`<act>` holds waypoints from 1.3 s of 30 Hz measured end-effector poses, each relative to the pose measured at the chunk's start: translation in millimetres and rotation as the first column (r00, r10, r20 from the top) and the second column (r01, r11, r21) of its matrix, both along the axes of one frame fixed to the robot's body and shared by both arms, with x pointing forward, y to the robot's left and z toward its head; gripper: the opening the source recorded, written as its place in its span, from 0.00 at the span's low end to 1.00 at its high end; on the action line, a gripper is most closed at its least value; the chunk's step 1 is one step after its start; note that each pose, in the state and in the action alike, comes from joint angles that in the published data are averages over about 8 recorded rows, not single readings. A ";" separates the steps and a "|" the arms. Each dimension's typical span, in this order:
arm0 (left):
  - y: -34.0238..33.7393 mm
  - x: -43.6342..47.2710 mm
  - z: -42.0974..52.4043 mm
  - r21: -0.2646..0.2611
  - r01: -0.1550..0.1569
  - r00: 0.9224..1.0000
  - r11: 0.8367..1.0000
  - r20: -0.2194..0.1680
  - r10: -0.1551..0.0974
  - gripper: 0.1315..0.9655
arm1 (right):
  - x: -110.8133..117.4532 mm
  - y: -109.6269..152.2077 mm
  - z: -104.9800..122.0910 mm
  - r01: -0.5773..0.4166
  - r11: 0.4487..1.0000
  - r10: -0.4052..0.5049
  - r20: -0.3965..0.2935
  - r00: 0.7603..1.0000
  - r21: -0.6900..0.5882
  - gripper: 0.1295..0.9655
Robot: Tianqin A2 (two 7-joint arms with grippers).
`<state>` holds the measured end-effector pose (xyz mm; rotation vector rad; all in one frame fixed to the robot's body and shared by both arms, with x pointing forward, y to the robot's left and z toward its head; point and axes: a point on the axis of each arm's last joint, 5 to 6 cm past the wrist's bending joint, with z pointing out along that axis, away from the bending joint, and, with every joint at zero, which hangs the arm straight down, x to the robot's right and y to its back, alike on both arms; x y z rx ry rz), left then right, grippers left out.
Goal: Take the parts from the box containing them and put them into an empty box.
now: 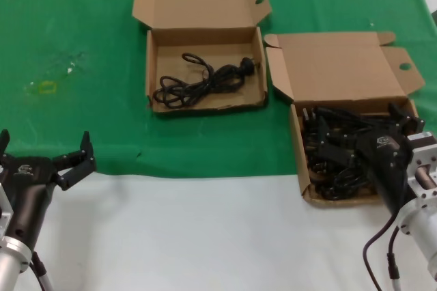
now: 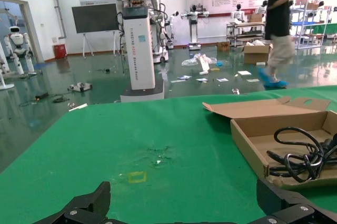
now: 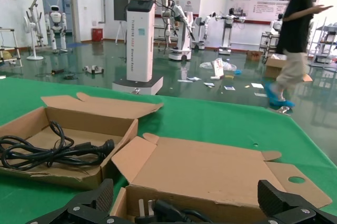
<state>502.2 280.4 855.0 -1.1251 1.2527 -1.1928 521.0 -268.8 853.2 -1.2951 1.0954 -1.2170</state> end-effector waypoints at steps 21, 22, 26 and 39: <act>0.0 0.0 0.0 0.000 0.000 1.000 1.000 0.000 0.000 1.00 | 0.0 0.0 0.0 0.000 1.000 0.000 0.000 1.000 0.000 1.00; 0.0 0.0 0.0 0.000 0.000 1.000 1.000 0.000 0.000 1.00 | 0.0 0.0 0.0 0.000 1.000 0.000 0.000 1.000 0.000 1.00; 0.0 0.0 0.0 0.000 0.000 1.000 1.000 0.000 0.000 1.00 | 0.0 0.0 0.0 0.000 1.000 0.000 0.000 1.000 0.000 1.00; 0.0 0.0 0.0 0.000 0.000 1.000 1.000 0.000 0.000 1.00 | 0.0 0.0 0.0 0.000 1.000 0.000 0.000 1.000 0.000 1.00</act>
